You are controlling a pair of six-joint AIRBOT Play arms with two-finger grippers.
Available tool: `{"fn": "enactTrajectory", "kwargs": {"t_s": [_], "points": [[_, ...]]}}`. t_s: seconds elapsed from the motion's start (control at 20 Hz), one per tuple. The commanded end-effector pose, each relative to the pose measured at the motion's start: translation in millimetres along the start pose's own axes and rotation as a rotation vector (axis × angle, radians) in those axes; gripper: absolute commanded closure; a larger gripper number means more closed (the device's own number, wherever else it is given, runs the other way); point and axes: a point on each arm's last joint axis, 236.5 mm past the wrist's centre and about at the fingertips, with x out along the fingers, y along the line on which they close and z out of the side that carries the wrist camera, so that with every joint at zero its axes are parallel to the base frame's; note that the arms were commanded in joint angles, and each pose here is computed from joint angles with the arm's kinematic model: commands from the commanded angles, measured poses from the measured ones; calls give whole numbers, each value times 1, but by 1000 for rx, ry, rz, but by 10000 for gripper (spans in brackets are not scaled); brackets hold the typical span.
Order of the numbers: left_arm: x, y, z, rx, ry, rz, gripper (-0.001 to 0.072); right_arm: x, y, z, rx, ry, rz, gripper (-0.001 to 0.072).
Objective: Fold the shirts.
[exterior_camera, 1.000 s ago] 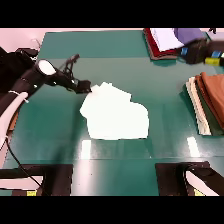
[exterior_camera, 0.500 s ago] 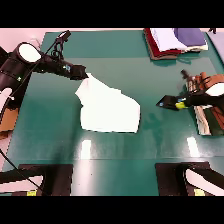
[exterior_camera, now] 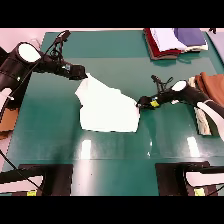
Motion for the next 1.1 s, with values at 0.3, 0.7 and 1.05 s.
{"fn": "enactTrajectory", "kwargs": {"t_s": [0.3,0.7,1.05], "points": [[-22,-11,14,42,-55,2,688,-27,30,44,-147,-145,3,698],[-302,-164,85,375,-693,-48,688,-331,188,57,-547,-745,30,698],[-410,-219,46,491,-896,-69,689,-453,263,-11,-700,-1018,13,698]]}}
